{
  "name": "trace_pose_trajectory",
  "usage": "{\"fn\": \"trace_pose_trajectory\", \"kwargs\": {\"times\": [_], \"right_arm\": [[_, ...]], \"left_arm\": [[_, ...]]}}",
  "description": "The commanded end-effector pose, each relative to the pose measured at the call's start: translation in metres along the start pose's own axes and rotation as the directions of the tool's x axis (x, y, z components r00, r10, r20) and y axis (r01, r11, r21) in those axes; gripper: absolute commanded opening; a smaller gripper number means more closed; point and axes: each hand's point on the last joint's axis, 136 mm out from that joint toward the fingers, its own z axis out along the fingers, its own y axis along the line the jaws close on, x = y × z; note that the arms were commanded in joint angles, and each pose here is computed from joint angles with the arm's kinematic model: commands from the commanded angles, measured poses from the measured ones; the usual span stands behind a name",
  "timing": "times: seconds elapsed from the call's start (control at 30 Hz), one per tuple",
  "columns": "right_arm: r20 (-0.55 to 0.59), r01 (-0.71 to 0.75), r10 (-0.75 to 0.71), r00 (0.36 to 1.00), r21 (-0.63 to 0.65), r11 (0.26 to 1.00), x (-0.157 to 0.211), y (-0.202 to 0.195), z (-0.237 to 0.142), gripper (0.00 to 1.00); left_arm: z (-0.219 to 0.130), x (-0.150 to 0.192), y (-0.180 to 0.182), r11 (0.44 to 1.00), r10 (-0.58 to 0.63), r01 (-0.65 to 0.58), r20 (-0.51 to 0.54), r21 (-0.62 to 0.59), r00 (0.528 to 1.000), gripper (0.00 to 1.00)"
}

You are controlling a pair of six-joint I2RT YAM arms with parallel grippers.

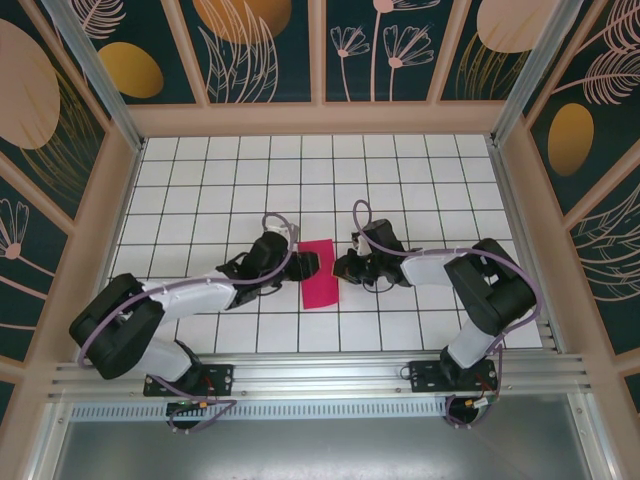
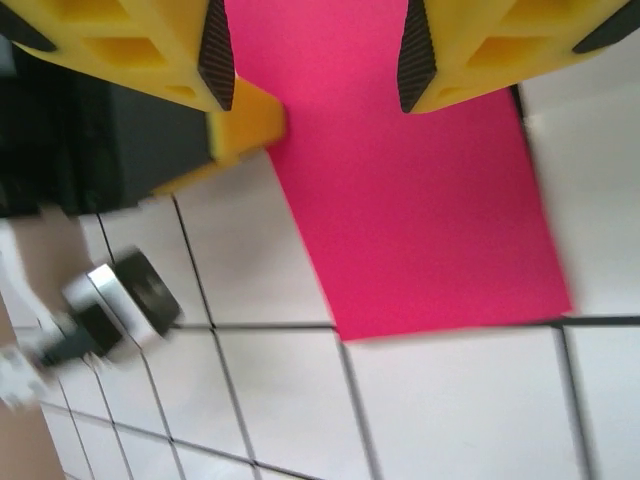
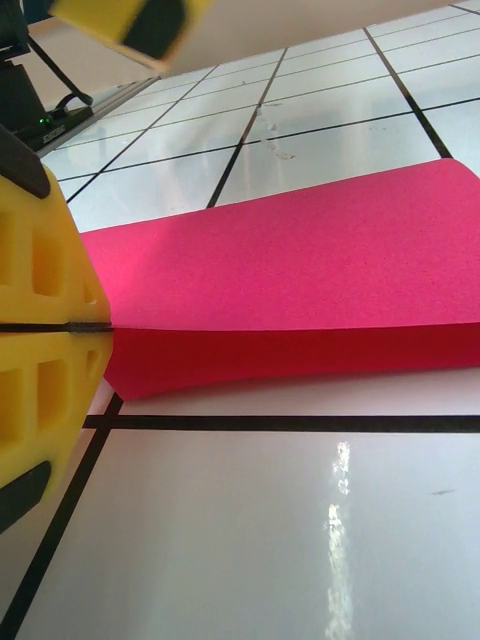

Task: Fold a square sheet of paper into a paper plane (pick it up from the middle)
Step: Third fold the triangle at the center of the table.

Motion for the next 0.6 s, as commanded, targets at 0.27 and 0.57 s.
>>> {"fn": "trace_pose_trajectory", "kwargs": {"times": [0.27, 0.57], "right_arm": [[-0.014, -0.016, 0.016, 1.0, -0.012, 1.0, -0.004, 0.005, 0.002, 0.11], [-0.018, -0.012, 0.012, 1.0, -0.009, 1.0, -0.005, 0.007, 0.001, 0.11]], "left_arm": [[-0.002, 0.061, -0.033, 0.909, 0.4, -0.409, -0.101, -0.081, 0.911, 0.58], [0.018, 0.087, -0.034, 0.802, 0.534, -0.559, -0.168, -0.209, 0.829, 0.65]]}}
